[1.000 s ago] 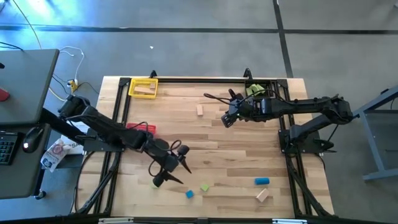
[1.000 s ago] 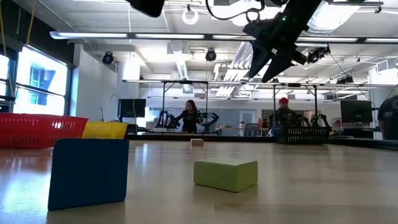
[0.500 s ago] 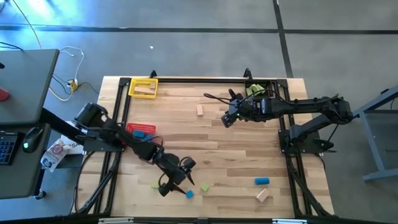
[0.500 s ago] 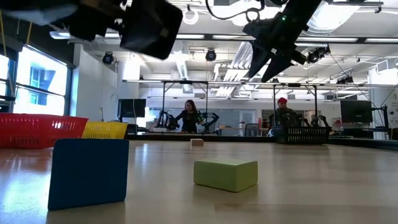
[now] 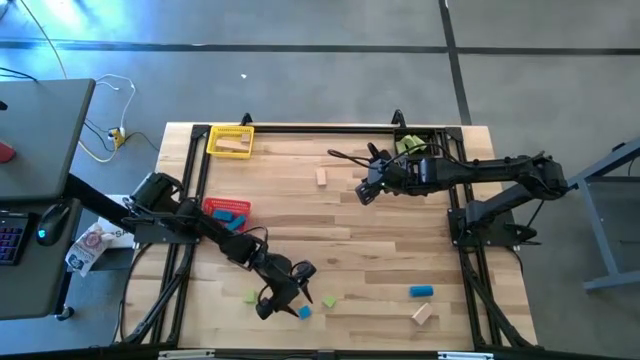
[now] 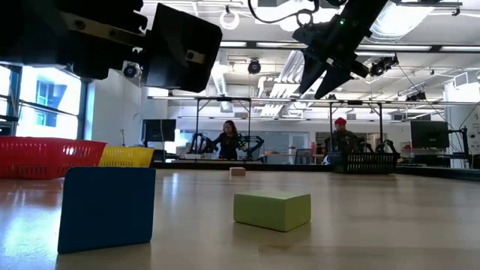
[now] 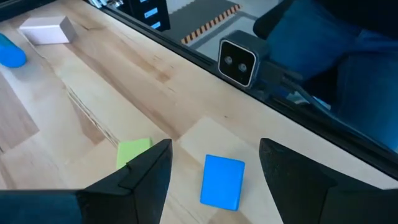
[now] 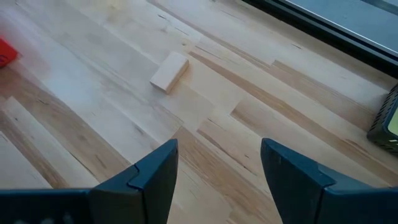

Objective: Sort & place blocks by color
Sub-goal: Put the blue block into the red bin

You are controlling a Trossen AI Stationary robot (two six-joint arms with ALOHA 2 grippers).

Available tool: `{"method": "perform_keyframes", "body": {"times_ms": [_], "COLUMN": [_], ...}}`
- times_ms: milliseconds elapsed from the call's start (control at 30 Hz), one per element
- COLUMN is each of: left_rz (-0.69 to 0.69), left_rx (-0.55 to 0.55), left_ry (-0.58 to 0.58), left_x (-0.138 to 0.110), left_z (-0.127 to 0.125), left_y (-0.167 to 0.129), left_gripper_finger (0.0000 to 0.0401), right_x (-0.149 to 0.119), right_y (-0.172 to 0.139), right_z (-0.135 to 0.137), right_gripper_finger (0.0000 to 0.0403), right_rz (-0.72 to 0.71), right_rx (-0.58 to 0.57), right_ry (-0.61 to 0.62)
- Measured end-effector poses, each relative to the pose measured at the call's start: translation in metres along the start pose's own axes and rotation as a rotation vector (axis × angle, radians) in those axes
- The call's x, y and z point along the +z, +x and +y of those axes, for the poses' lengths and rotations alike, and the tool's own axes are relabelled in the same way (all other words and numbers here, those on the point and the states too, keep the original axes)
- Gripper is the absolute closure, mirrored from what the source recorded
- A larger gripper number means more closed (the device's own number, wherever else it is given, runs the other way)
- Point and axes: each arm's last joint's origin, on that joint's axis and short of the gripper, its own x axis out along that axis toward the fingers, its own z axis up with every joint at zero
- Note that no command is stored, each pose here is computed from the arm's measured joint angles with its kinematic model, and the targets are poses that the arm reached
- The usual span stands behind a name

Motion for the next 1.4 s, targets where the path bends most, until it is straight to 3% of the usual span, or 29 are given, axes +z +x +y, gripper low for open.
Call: {"method": "perform_keyframes", "body": {"times_ms": [600,900,1133,1400], "left_rz": [-0.014,0.070,0.137,0.190], "left_rx": [0.004,-0.012,-0.057,-0.081], "left_ry": [0.020,-0.010,0.092,0.086], "left_x": [0.003,0.049,0.044,0.028], "left_z": [0.001,0.018,0.010,0.006], "left_y": [0.000,0.010,0.023,0.037], "left_gripper_finger": [0.0174,0.0174,0.0174,0.0174], "right_x": [0.000,0.001,0.001,0.001], "right_y": [0.000,0.000,0.000,0.000], "right_z": [0.000,0.000,0.001,0.001], "right_gripper_finger": [0.0188,0.0188,0.0188,0.0188], "right_rz": [-0.014,-0.023,-0.013,-0.011], "right_rx": [-0.015,-0.007,0.010,0.018], "right_ry": [0.019,0.024,0.026,0.027]}}
